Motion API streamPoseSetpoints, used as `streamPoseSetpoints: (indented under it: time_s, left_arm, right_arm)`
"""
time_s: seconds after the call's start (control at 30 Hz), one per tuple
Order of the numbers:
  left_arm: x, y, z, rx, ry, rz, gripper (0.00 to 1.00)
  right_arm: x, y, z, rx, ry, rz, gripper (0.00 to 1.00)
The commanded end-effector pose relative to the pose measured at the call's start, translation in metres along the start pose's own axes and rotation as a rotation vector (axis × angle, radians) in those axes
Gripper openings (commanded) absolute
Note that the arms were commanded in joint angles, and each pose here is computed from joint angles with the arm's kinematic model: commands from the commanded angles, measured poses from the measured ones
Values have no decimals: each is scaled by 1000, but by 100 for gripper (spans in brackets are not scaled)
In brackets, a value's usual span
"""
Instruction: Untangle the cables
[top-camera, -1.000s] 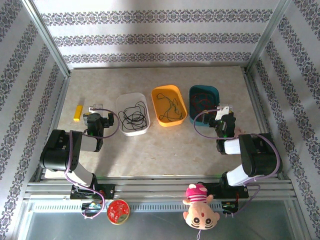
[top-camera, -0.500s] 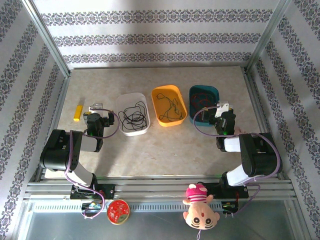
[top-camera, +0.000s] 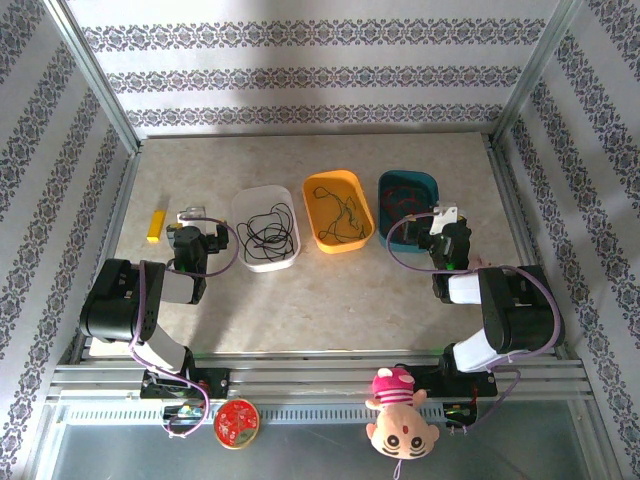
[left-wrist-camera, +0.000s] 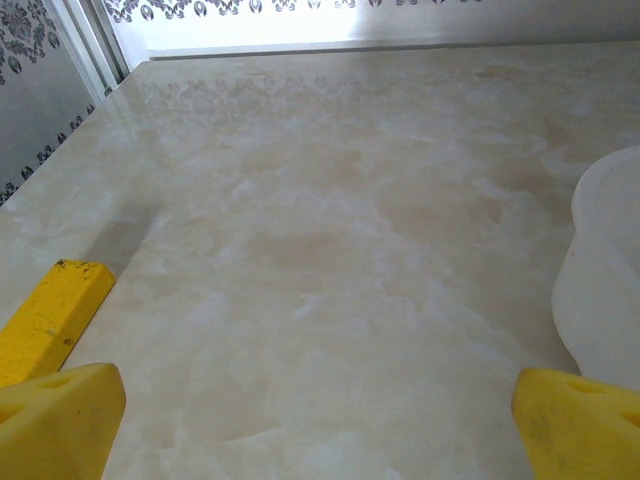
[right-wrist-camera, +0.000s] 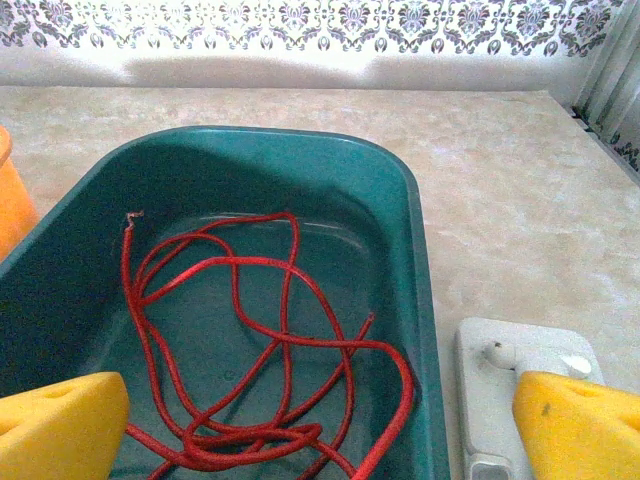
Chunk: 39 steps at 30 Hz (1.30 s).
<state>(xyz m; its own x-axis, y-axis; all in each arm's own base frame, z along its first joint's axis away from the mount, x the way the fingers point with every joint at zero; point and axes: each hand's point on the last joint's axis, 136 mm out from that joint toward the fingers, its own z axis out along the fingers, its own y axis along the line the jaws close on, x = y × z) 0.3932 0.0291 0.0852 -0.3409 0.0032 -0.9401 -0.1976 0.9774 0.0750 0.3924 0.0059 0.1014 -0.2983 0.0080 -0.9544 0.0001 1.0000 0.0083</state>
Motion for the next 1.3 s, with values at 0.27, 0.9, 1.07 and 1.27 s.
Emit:
streamPoseSetpoints:
  time_s: [0.27,0.9,1.07,1.27]
  left_arm:
    - [-8,0,-1,1,-40,-21,99]
    - [-7,0,-1,-1,-40,-17,99]
    - [-7,-1,-1,0,-40,-17,99]
    - [-7,-1,-1,-1,-39,-18,99]
  right_arm:
    - [-7,1,3,-4,-15,1,98]
    - [-8,1,4,-5,-17,2,98]
    - [-7,-1,5,-36,-8,28,98]
    - [-7,-1,5,-34,-10,25,98]
